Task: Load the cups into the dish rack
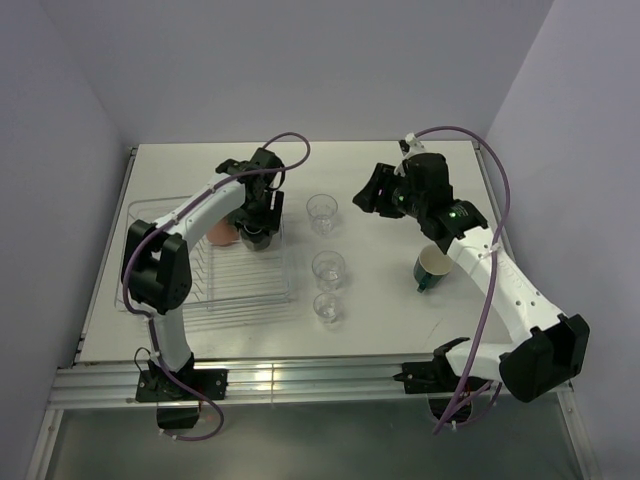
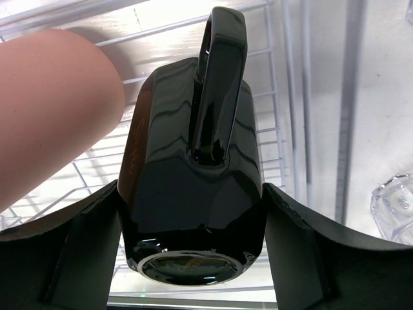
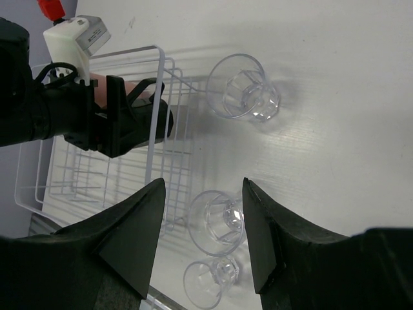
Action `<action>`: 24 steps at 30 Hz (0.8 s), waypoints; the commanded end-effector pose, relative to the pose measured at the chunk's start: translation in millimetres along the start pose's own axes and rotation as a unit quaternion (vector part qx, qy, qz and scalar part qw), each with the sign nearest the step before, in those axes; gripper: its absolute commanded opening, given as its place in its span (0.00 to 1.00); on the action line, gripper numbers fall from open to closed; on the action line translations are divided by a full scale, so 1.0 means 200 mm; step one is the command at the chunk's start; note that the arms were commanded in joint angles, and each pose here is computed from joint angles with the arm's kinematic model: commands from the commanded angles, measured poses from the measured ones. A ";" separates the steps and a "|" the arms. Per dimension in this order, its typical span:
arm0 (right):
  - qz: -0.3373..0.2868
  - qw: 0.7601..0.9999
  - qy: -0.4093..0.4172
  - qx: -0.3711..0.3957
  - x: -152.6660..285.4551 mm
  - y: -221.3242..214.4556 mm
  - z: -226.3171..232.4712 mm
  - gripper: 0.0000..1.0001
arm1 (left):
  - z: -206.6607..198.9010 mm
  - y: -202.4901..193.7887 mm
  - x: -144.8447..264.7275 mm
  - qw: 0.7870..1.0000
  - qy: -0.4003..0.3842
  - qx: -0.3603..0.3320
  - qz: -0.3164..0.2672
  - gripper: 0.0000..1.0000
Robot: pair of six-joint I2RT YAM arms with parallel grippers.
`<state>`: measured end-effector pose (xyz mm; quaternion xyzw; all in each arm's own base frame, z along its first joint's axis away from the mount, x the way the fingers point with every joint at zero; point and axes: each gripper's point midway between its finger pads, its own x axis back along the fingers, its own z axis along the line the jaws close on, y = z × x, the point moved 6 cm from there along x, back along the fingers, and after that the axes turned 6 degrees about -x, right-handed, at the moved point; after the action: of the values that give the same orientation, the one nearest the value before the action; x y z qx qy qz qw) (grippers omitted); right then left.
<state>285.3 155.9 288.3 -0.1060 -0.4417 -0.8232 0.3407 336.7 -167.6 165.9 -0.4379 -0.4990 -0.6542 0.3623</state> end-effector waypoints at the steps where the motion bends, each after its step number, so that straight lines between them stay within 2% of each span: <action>1: -0.010 1.000 0.007 0.008 -0.02 0.02 0.00 0.59 | 0.03 0.05 0.02 1.000 0.005 -0.002 -0.029 0.10; 3: -0.007 1.000 0.007 0.008 -0.03 0.02 0.00 0.59 | 0.04 0.05 0.00 1.000 0.006 0.000 -0.026 0.12; 7: -0.005 1.000 0.006 0.007 -0.04 0.02 0.00 0.59 | 0.05 0.04 -0.02 1.000 0.006 0.002 -0.024 0.28; 17: -0.001 1.000 0.005 0.007 -0.06 0.02 0.00 0.58 | 0.05 0.05 -0.07 1.000 0.005 0.004 -0.018 0.57; 18: 0.000 1.000 0.003 0.006 -0.06 0.02 0.00 0.58 | 0.06 0.06 -0.07 1.000 0.007 0.004 -0.018 0.62; 24: 0.003 1.000 0.001 0.009 -0.06 0.02 0.01 0.58 | 0.06 0.06 -0.07 1.000 0.011 0.006 -0.022 0.74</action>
<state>291.1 159.2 275.7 -0.1232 -0.4403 -0.8170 0.3514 343.2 -158.8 160.7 -0.4344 -0.5039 -0.6520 0.3637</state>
